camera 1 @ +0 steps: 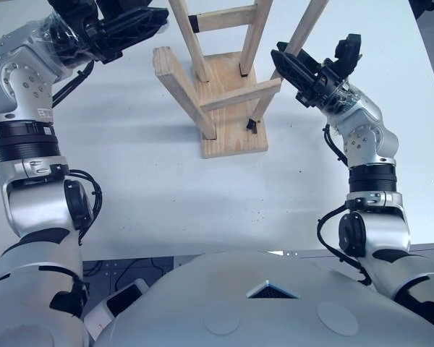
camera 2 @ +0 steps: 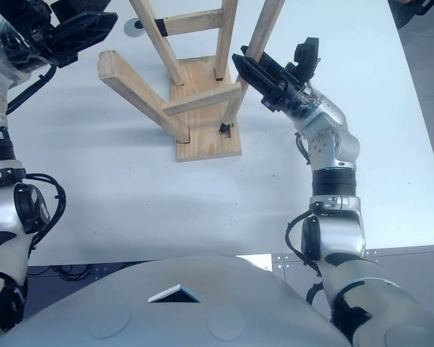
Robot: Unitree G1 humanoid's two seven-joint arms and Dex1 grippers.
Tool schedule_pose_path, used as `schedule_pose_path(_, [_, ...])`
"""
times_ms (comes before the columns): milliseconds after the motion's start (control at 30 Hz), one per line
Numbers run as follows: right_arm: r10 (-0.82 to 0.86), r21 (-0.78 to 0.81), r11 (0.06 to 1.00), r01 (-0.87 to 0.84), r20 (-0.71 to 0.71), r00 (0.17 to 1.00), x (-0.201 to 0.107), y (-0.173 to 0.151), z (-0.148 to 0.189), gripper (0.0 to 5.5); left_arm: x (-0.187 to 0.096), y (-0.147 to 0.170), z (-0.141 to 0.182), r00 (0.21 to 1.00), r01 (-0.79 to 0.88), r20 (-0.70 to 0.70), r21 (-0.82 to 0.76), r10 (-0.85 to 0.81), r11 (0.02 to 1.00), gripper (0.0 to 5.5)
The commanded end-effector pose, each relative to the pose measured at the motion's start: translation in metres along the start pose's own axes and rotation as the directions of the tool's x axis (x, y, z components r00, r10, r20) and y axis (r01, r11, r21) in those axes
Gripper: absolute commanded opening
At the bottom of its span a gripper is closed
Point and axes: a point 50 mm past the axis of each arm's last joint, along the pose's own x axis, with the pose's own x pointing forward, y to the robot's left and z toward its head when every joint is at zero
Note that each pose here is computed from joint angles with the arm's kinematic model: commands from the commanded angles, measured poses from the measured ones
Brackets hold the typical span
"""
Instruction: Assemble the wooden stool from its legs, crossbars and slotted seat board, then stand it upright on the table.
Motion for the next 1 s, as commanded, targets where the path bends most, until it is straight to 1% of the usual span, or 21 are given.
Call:
schedule_pose_path(33, [-0.059, -0.029, 0.998, 0.053, -0.301, 0.952, -0.043, -0.009, -0.017, 2.03, 0.000, -0.004, -0.003, 1.000, 0.007, -0.018, 0.001, -0.007, 1.000, 3.46])
schedule_pose_path(133, [-0.021, -0.025, 1.000, 0.011, -0.411, 0.911, -0.059, -0.011, -0.009, 2.03, -0.005, -0.006, -0.009, 1.000, -0.015, -0.012, -0.011, 0.015, 1.000, 3.46])
schedule_pose_path(267, [0.040, -0.010, 0.999, -0.053, -0.512, 0.858, -0.057, -0.015, -0.009, 2.03, -0.011, -0.010, -0.013, 0.999, -0.049, -0.012, -0.019, 0.049, 0.999, 3.46])
schedule_pose_path(367, [0.051, -0.028, 0.996, -0.083, -0.584, 0.810, -0.063, -0.018, -0.011, 2.03, -0.003, -0.011, -0.011, 1.000, -0.021, -0.002, -0.021, 0.020, 1.000, 3.46])
schedule_pose_path(533, [0.075, -0.106, 0.971, -0.215, -0.719, 0.691, -0.067, -0.019, -0.013, 2.03, -0.005, -0.011, -0.019, 0.999, -0.029, -0.019, -0.025, 0.028, 0.999, 3.46])
schedule_pose_path(667, [0.067, -0.162, 0.924, -0.347, -0.824, 0.563, -0.074, -0.020, -0.014, 2.03, -0.003, -0.012, -0.022, 1.000, -0.024, -0.018, -0.030, 0.024, 0.999, 3.46])
schedule_pose_path(700, [0.068, -0.166, 0.914, -0.371, -0.838, 0.542, -0.074, -0.020, -0.015, 2.03, -0.002, -0.013, -0.023, 1.000, -0.021, -0.015, -0.032, 0.020, 0.999, 3.46])
schedule_pose_path(800, [0.082, -0.162, 0.903, -0.399, -0.844, 0.530, -0.071, -0.019, -0.014, 2.03, -0.001, -0.016, -0.024, 1.000, -0.003, -0.006, -0.028, 0.003, 1.000, 3.46])
schedule_pose_path(900, [0.097, -0.166, 0.889, -0.427, -0.843, 0.529, -0.061, -0.020, -0.010, 2.03, 0.001, -0.022, -0.022, 1.000, 0.023, 0.011, -0.019, -0.022, 1.000, 3.46])
schedule_pose_path(1000, [0.098, -0.179, 0.887, -0.425, -0.828, 0.552, -0.048, -0.022, -0.004, 2.03, 0.003, -0.026, -0.021, 0.999, 0.038, 0.024, -0.012, -0.037, 0.999, 3.46])
